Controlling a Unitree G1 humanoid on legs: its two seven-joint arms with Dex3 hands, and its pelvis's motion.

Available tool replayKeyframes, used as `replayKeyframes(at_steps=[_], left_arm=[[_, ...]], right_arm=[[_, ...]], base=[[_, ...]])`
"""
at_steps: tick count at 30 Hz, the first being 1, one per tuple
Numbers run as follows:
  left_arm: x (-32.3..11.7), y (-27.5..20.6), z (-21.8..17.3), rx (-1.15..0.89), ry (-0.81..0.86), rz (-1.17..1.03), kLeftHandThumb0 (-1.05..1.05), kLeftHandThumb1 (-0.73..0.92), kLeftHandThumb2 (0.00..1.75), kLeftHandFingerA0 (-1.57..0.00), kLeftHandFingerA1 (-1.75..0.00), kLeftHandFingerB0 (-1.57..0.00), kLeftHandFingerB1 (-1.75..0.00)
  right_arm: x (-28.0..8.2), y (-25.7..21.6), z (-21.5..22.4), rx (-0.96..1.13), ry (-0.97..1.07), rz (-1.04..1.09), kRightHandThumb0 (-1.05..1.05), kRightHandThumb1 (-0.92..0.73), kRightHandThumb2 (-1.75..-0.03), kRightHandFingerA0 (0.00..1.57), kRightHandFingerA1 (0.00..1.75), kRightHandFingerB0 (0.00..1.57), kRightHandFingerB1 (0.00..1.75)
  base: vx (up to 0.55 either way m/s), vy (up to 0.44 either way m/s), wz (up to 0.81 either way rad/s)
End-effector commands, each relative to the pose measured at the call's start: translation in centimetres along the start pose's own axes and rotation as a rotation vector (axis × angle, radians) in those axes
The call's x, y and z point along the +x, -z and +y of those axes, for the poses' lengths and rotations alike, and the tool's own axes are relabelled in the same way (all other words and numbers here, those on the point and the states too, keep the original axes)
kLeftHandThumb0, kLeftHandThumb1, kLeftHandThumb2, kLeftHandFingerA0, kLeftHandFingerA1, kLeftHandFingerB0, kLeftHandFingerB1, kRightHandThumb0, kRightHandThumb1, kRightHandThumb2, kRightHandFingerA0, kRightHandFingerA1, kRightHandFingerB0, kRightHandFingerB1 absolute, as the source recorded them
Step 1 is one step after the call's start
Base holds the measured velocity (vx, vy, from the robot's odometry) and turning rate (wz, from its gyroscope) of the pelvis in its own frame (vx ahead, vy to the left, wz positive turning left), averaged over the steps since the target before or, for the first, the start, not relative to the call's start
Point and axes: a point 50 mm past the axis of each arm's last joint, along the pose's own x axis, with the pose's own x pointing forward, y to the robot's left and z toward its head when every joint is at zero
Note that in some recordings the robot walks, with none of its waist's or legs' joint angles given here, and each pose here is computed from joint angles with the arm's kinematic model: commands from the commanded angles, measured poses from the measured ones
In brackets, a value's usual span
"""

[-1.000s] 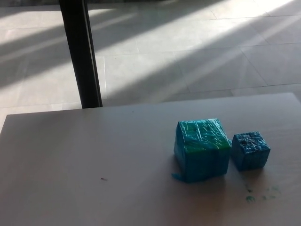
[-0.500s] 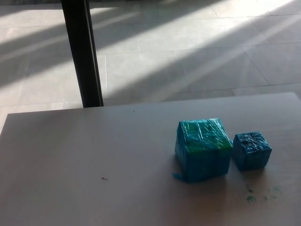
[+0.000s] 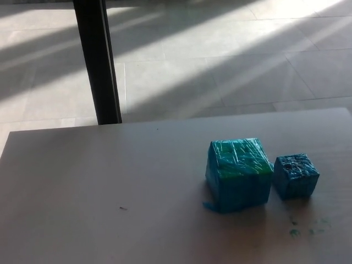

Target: The robot uses its right hand to pick up the small cube kept on the middle on the desk and place it on the bigger cube kept next to it

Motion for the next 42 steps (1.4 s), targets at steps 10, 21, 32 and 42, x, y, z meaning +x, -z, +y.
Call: replayKeyframes(at_steps=[10,21,32,42], left_arm=[[-0.4,0.3,1.1,0.029,-0.027,0.022,-0.26,-0.33,0.74,-1.02,-1.13,-1.21,-1.22],[-0.3,0.1,0.8,0.045,-0.018,0.016,-0.26,-0.34,0.73,-0.98,-1.11,-1.24,-1.23],[0.0,0.2,-0.3,0.056,0.028,0.024,1.04,-0.73,0.09,-0.61,-1.47,-1.1,-1.34],[0.0,0.3,-0.3,0.096,0.042,0.021,1.05,-0.73,0.07,-0.79,-1.43,-1.08,-1.27]], right_arm=[[2.9,-1.8,2.3,-0.426,-0.17,0.127,-0.74,-0.46,-0.84,0.03,0.28,0.04,0.29],[4.6,-0.6,4.9,-0.675,-0.24,0.176,-0.97,-0.55,-0.9,0.0,0.05,0.0,0.0],[6.0,0.9,5.5,-0.678,-0.193,0.257,-0.85,-0.49,-0.83,0.0,0.04,0.01,0.12],[7.1,1.6,6.0,-0.827,-0.214,0.223,-0.84,-0.5,-0.8,0.0,0.01,0.09,0.13]], base=[[0.0,0.0,0.0],[0.0,0.0,0.0],[0.0,0.0,0.0],[0.0,0.0,0.0]])
